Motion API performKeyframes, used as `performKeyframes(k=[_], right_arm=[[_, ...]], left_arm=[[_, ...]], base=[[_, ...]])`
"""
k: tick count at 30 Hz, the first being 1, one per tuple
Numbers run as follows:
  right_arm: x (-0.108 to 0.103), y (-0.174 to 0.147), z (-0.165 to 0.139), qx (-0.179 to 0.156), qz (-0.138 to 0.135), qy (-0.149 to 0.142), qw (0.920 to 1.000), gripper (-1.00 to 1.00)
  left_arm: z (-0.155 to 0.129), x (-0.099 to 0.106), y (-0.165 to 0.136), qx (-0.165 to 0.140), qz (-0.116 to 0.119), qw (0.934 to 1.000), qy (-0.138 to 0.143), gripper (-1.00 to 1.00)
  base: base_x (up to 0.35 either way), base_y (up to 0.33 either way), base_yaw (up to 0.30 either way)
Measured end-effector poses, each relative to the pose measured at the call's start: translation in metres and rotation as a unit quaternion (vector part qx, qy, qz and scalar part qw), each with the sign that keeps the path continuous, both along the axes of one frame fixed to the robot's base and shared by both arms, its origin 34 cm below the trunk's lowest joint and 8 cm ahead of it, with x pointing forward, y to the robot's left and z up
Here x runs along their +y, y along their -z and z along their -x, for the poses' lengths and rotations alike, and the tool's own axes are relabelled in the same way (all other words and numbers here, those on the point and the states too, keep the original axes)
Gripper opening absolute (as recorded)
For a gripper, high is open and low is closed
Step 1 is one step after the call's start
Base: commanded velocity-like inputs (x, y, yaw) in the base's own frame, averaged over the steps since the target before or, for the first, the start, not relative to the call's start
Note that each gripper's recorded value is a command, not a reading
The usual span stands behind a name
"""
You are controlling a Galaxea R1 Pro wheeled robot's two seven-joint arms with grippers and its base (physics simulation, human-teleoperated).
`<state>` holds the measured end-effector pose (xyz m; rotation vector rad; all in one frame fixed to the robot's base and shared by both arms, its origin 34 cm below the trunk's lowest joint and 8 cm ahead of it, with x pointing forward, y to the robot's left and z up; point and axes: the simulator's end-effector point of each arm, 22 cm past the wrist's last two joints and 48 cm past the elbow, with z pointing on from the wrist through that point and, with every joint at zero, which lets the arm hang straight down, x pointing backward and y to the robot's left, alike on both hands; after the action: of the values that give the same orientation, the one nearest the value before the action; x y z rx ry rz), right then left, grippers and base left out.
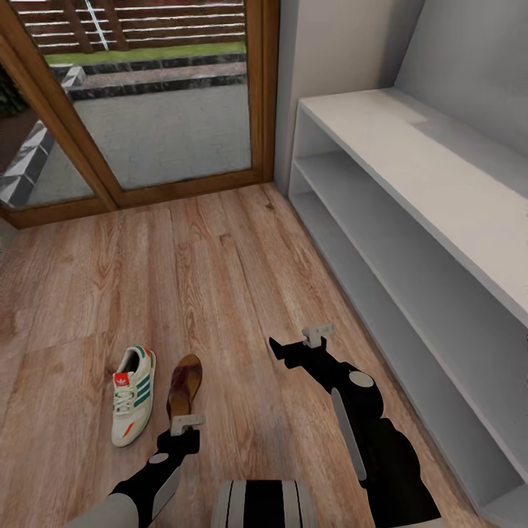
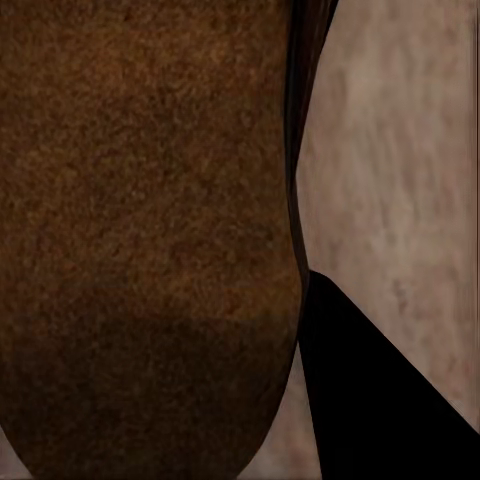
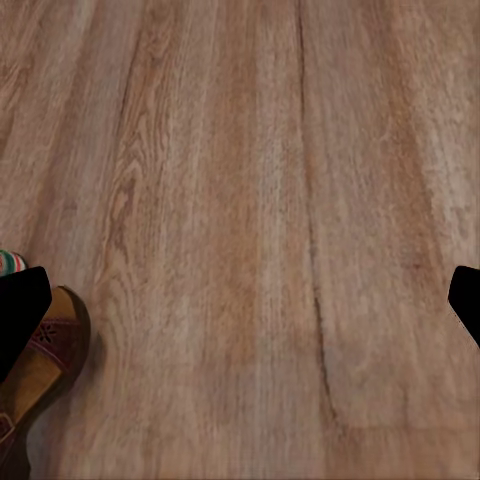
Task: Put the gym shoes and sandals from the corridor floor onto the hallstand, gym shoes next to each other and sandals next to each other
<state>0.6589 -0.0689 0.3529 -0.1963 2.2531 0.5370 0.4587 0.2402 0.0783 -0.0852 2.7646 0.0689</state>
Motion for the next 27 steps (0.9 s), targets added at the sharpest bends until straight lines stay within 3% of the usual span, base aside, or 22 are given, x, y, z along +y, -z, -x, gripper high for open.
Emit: performKeyframes(k=[6, 15, 20, 27], right_arm=[[-0.005, -0.010, -0.001, -0.009, 0.008, -0.001, 0.9999, 1.00], [-0.041, -0.001, 0.008, -0.011, 0.053, -0.010, 0.9985, 1.00], [-0.056, 0.020, 0.023, -0.005, 0.070, -0.015, 0.9974, 1.00], [-0.059, 0.041, 0.039, -0.028, 0.072, -0.015, 0.9969, 1.00]], left_arm=[[-0.012, 0.002, -0.012, -0.015, -0.001, 0.9999, -0.001, -1.00], [-0.032, 0.002, -0.032, -0.040, -0.001, 0.9992, -0.002, -1.00], [-0.042, 0.003, -0.045, -0.054, 0.000, 0.9985, -0.003, -1.00], [-0.063, 0.003, -0.066, -0.093, -0.001, 0.9956, -0.003, -1.00]], base=[[0.000, 0.000, -0.033], [0.000, 0.000, -0.067], [0.000, 0.000, -0.069], [0.000, 0.000, -0.069]])
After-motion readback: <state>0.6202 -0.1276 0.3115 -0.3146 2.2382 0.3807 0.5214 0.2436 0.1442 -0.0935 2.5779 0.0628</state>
